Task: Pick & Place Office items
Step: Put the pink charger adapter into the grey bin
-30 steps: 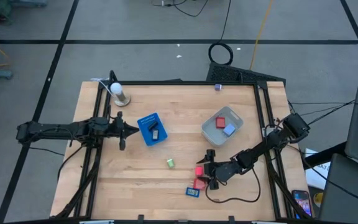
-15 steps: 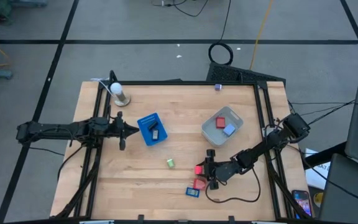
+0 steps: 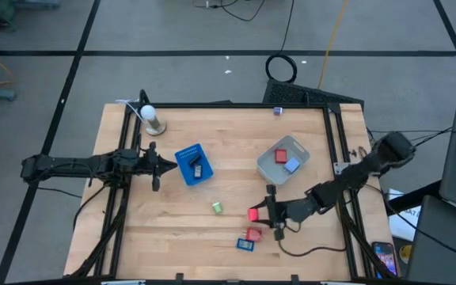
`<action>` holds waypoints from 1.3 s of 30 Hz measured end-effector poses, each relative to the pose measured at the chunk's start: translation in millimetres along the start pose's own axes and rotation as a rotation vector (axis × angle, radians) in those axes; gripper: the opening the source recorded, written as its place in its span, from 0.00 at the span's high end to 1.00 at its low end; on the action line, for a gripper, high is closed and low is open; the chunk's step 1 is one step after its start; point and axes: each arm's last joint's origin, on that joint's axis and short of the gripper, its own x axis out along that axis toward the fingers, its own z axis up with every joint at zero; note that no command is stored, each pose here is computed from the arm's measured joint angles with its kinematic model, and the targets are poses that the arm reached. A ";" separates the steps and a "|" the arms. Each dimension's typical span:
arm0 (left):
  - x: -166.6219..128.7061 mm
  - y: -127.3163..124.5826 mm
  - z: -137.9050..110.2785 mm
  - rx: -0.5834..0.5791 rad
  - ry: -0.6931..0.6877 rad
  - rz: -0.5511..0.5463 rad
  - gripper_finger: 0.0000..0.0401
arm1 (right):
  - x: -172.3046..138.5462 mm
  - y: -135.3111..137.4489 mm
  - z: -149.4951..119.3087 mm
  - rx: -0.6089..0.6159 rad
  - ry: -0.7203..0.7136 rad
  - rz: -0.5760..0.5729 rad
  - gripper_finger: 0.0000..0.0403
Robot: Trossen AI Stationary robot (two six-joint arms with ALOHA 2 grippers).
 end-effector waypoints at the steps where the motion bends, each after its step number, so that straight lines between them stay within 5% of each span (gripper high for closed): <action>1: 0.0 0.0 0.0 0.000 0.000 0.000 0.94 | -6.6 -2.2 7.0 -0.004 -0.023 0.002 0.60; 7: 0.0 0.0 0.0 0.003 0.000 0.000 0.94 | -53.1 -18.9 41.5 -0.031 -0.194 -0.009 0.60; 12: 0.0 0.0 0.0 0.003 0.000 0.000 0.94 | -94.1 -43.1 43.2 0.020 -0.330 -0.048 0.60; 17: 0.0 0.0 0.0 0.005 0.000 0.000 0.94 | -126.8 -65.1 23.8 0.126 -0.473 -0.106 0.60; 27: 0.0 0.0 0.0 0.002 0.000 0.000 0.94 | -143.3 -78.9 -36.6 0.213 -0.492 -0.179 0.60; 39: 0.0 0.0 0.0 -0.002 0.000 0.000 0.94 | -156.8 -84.3 -53.2 0.231 -0.515 -0.228 0.60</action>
